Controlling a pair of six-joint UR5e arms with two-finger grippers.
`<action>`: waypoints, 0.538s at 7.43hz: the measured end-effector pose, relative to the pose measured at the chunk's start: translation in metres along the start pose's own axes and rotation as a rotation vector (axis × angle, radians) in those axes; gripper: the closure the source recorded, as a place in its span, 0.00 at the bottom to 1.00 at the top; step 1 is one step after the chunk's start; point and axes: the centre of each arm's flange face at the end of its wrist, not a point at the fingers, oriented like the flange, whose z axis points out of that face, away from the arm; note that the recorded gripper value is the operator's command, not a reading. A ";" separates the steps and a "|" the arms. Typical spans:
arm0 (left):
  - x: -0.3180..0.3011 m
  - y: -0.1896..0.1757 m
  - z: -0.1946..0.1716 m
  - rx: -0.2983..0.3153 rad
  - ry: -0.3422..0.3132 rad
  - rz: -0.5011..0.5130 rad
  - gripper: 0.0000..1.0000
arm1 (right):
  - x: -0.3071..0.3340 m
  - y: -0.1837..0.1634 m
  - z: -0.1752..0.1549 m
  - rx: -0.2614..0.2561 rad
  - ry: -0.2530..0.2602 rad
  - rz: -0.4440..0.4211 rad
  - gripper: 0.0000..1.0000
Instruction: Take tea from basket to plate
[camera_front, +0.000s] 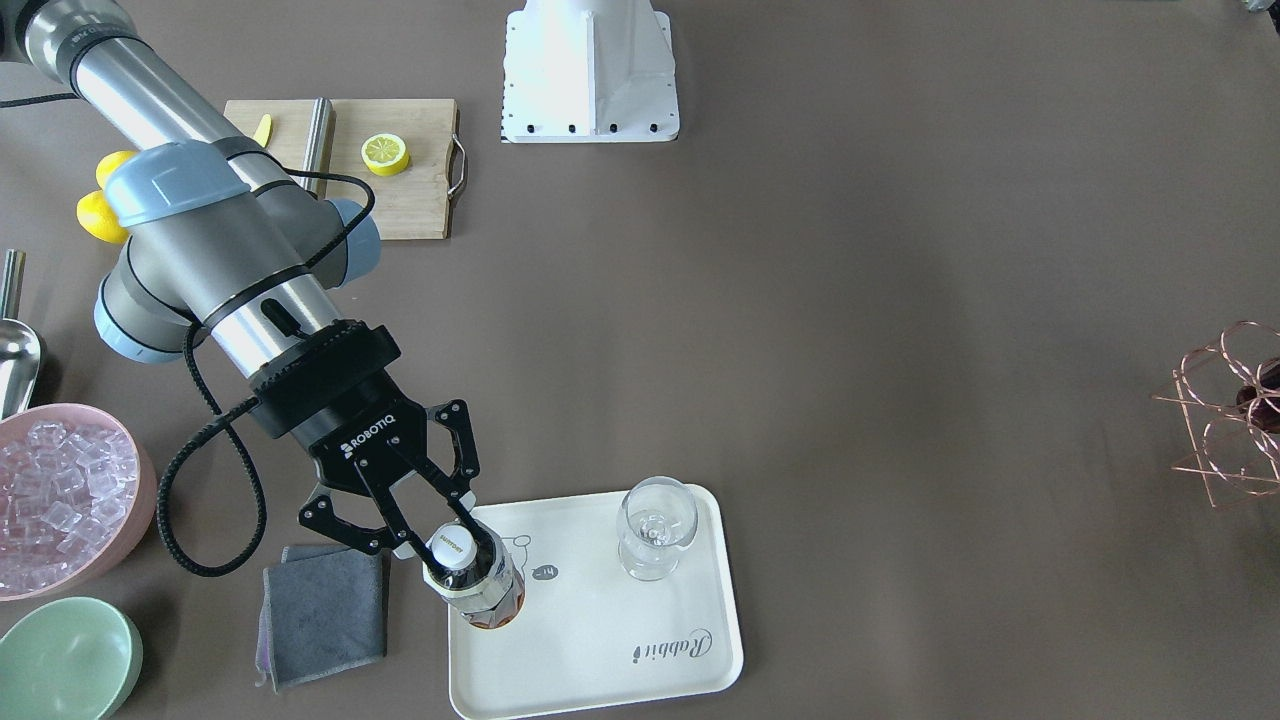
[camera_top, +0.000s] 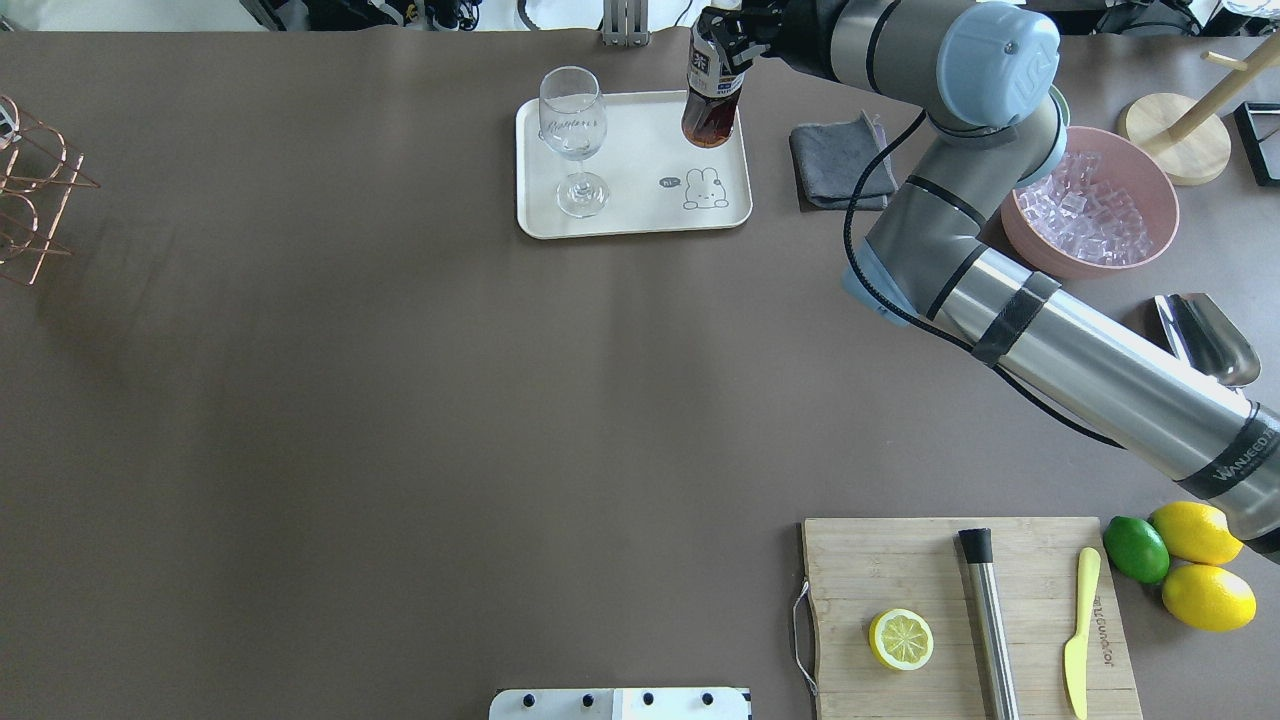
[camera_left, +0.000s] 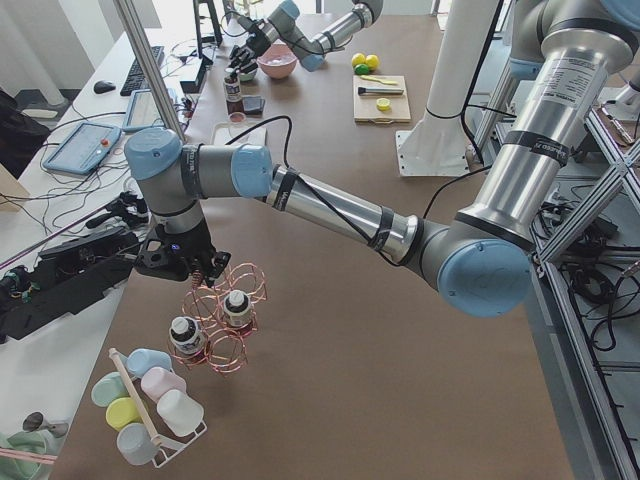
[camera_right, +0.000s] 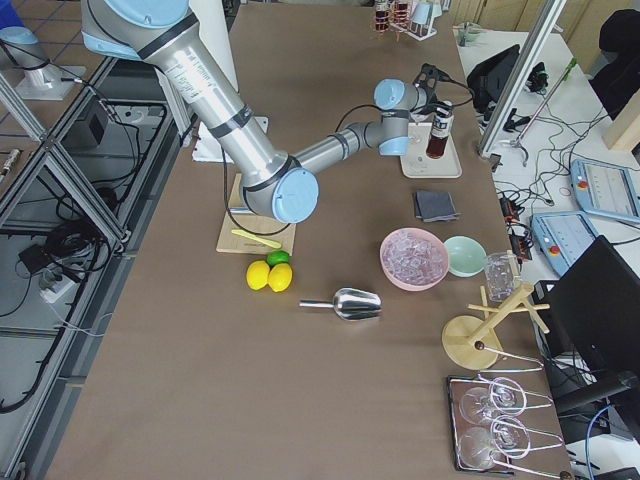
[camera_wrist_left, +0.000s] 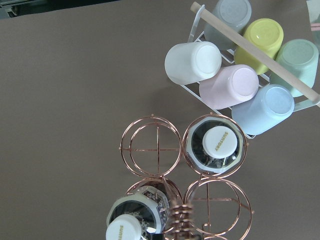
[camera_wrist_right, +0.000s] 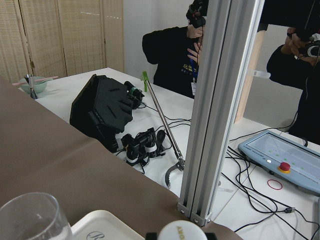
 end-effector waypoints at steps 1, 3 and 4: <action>0.004 0.003 0.004 -0.003 -0.002 -0.014 1.00 | -0.002 0.010 0.005 0.013 0.001 0.014 1.00; 0.014 0.019 0.018 -0.002 -0.013 -0.015 1.00 | -0.014 0.029 0.013 0.037 0.005 0.034 1.00; 0.024 0.028 0.025 0.002 -0.005 -0.021 1.00 | -0.021 0.038 0.016 0.045 0.007 0.039 1.00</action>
